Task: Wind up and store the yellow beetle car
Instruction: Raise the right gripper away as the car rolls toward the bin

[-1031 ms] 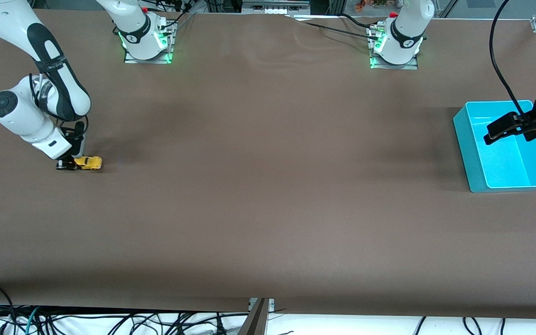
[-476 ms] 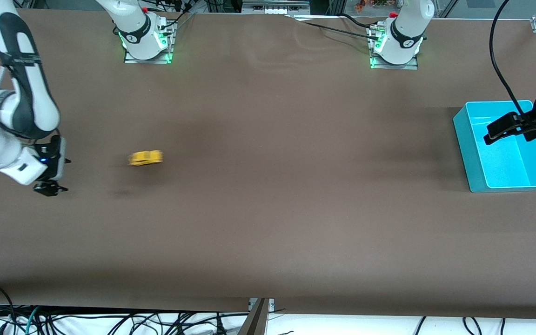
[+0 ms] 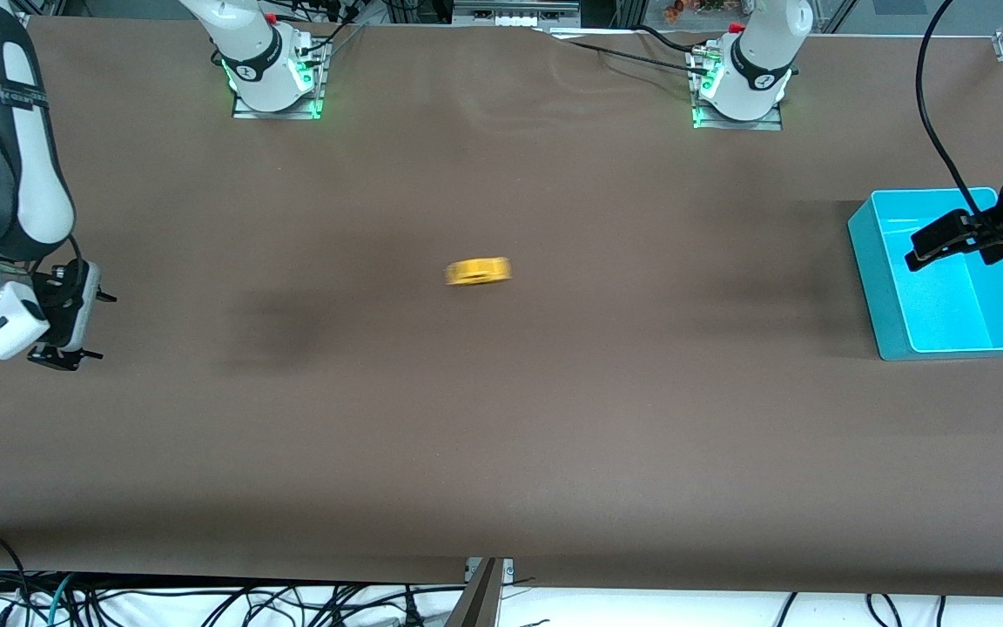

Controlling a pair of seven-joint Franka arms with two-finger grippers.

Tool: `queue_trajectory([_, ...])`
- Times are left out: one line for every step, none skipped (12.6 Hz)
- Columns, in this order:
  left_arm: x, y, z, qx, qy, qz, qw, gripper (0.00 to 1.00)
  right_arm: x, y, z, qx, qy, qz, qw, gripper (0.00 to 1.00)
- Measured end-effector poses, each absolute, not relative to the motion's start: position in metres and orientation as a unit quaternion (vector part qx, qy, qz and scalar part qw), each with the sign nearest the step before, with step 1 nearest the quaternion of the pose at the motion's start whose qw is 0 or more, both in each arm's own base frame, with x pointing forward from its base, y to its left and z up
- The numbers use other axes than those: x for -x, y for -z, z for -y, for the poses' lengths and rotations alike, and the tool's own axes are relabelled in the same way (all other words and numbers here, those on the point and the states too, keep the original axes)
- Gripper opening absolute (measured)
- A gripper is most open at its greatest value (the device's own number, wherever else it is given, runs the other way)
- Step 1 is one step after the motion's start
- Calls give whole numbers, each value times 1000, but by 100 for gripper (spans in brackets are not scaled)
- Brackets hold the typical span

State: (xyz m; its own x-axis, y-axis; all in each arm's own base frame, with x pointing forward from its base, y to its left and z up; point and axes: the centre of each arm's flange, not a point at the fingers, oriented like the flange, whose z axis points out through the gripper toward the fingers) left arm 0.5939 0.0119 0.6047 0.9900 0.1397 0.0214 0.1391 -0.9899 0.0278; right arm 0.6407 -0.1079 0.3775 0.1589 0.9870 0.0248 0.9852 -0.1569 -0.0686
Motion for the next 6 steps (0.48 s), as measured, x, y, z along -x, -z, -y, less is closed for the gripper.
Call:
queue_trajectory([-594,-605,-12,-997,-12,-70,13,100,-644,-392,105,786,-15,616,36,100])
queue_trajectory([-594,-605,-12,-997,-12,-70,13,100,-647,-406,100,813,-16,581,38,100])
queue_trajectory([-594,-605,-12,-997,-12,-70,13,100,-650,-423,95,841,-20,540,40,100])
queue_trajectory([-594,-605,-12,-997,-12,-70,13,100,-651,-440,88,866,-21,498,41,100])
queue_trajectory([-594,-605,-12,-997,-12,-70,13,100,-652,-455,81,889,-22,455,41,100])
queue_trajectory([-594,-605,-12,-997,-11,-70,13,100,-653,-465,75,910,-21,412,40,100])
